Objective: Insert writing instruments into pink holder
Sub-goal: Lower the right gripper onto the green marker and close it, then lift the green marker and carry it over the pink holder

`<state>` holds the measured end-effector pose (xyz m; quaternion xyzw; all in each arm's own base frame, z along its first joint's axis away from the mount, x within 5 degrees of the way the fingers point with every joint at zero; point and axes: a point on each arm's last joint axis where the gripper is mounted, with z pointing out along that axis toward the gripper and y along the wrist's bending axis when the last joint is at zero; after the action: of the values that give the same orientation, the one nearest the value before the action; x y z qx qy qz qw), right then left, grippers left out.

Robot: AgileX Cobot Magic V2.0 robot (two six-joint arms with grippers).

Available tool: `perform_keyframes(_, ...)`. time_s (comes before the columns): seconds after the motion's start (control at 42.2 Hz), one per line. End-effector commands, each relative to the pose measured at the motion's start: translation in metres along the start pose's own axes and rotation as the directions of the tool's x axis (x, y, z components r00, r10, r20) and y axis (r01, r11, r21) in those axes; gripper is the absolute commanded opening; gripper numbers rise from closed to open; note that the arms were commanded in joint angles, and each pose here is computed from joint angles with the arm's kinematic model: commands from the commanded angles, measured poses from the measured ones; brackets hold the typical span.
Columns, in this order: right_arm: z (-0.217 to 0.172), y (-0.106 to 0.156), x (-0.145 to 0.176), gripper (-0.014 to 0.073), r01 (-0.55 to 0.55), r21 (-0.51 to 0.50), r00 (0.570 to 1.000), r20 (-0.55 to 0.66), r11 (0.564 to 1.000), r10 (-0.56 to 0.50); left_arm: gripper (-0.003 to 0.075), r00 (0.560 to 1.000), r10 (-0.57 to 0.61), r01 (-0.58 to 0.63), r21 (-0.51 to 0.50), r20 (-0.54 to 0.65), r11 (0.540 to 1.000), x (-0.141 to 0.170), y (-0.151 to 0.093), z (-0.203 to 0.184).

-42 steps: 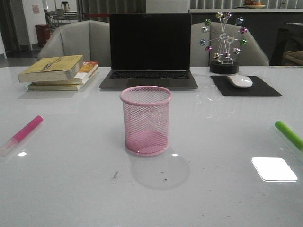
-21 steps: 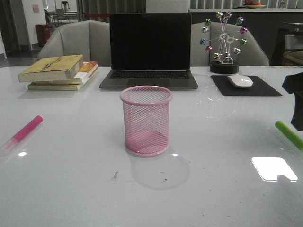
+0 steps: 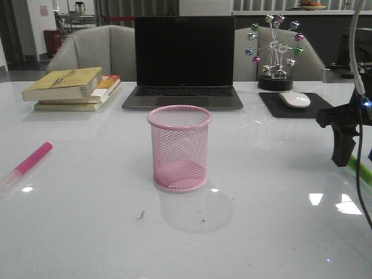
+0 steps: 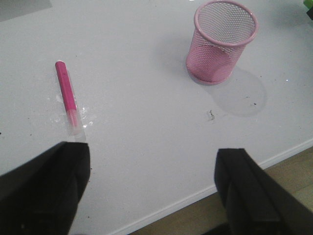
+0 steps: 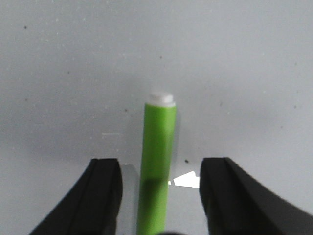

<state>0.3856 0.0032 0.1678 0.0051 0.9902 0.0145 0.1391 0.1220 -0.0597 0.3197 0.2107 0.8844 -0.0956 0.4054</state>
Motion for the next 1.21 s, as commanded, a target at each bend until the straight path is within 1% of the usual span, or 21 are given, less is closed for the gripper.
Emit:
perform_keyframes(0.0,-0.022,-0.002,-0.017,0.0408,0.01,0.01,0.996,0.093,1.0,-0.011,0.058,0.995,-0.003,0.002,0.01,0.098,1.0,-0.014,-0.001,-0.006)
perform_keyframes(0.284,-0.018,-0.002,-0.023,0.0402,0.016,0.015,0.998,0.067,1.0,-0.017,0.058,0.995,-0.003,0.002,0.01,0.096,1.0,-0.014,-0.001,-0.006)
perform_keyframes(0.45,-0.011,-0.002,-0.023,0.0372,0.016,0.014,1.0,0.005,1.0,-0.016,0.058,0.995,-0.003,0.002,0.01,0.096,1.0,-0.014,-0.001,-0.006)
perform_keyframes(0.545,-0.01,-0.002,-0.023,0.0318,0.016,0.014,1.0,-0.018,1.0,-0.016,0.058,0.995,-0.003,0.002,0.01,0.096,1.0,-0.014,-0.001,-0.006)
perform_keyframes(0.64,-0.011,-0.002,-0.023,0.0221,0.016,0.014,1.0,-0.014,1.0,-0.016,0.058,0.995,-0.003,0.002,0.01,0.096,1.0,-0.014,-0.001,-0.006)
perform_keyframes(0.687,-0.011,-0.002,-0.023,0.0185,0.016,0.014,1.0,-0.013,1.0,-0.016,0.058,0.995,-0.003,0.002,0.01,0.096,1.0,-0.014,-0.001,-0.006)
perform_keyframes(0.782,-0.016,-0.002,-0.024,0.015,0.016,0.014,1.0,0.002,1.0,-0.016,0.058,0.995,-0.003,0.002,0.01,0.096,1.0,-0.014,-0.001,-0.006)
perform_keyframes(0.877,-0.029,-0.001,-0.026,0.015,0.017,0.013,0.999,0.045,1.0,-0.018,0.058,0.995,-0.003,0.002,0.01,0.096,1.0,-0.014,-0.001,-0.006)
perform_keyframes(0.972,-0.053,0.005,-0.029,0.015,0.031,0.01,0.992,0.125,0.999,-0.032,0.058,0.995,-0.003,0.002,0.01,0.096,1.0,-0.014,-0.001,-0.006)
perform_keyframes(1.019,-0.065,0.012,-0.029,0.015,0.047,0.005,0.984,0.174,0.999,-0.048,0.058,0.995,-0.003,0.002,0.01,0.096,1.0,-0.014,-0.001,-0.006)
perform_keyframes(1.114,-0.094,0.031,-0.026,0.015,0.1,-0.007,0.943,0.321,0.995,-0.093,0.058,0.995,-0.003,0.002,0.01,0.096,1.0,-0.014,-0.001,-0.006)
perform_keyframes(1.185,-0.118,0.051,-0.021,0.015,0.151,-0.029,0.889,0.441,0.988,-0.123,0.058,0.995,-0.003,0.002,0.01,0.096,1.0,-0.014,-0.001,-0.006)
